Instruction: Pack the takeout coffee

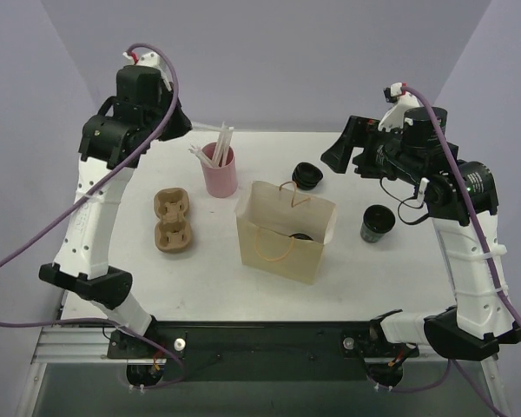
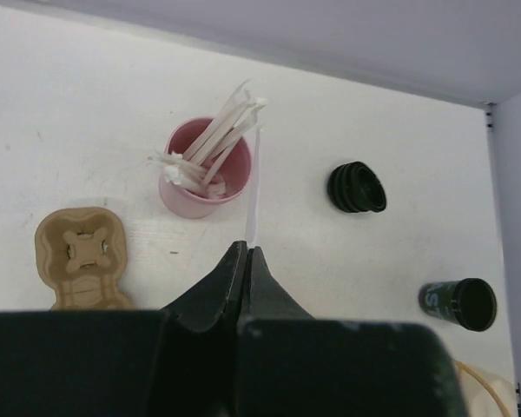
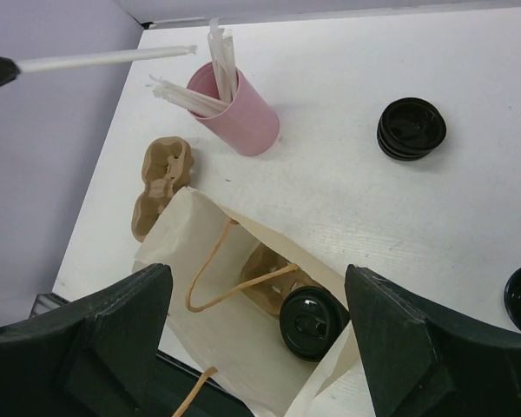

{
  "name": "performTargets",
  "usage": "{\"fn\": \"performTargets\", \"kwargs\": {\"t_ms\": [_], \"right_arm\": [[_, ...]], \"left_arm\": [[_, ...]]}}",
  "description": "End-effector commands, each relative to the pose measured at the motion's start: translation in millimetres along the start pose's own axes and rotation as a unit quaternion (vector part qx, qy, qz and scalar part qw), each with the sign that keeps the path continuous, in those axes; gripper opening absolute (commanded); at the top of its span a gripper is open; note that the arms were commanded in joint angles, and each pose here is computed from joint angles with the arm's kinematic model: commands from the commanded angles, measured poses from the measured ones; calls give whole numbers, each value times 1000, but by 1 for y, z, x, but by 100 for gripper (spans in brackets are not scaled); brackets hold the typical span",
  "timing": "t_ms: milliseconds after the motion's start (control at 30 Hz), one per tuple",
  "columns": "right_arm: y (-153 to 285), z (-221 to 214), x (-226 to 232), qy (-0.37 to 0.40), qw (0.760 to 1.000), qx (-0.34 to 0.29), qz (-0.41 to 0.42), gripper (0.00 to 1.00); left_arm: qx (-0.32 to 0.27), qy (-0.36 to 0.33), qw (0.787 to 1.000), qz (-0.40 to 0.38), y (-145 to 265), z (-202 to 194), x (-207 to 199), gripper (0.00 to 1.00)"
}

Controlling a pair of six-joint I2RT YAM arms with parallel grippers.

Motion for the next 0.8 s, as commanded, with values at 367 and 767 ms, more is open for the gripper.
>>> {"fn": "performTargets", "kwargs": {"t_ms": [367, 767], "right_arm": [[3, 10, -8, -18, 999, -21, -33, 83], [3, 4, -13, -22, 998, -14, -48, 83]], "left_arm": [[58, -15, 940, -337, 142, -11, -23, 0], [168, -19, 937, -306, 156, -56, 15, 0]]}}
Point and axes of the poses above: each gripper's point midway between its finger pads, its own y axis back along the fingers, its own x axis along the line the jaws close on, z = x × y, the point moved 9 cm from there along y, back along the fingers, and after that the axes turned 15 degrees about y, right-handed, at the moved point
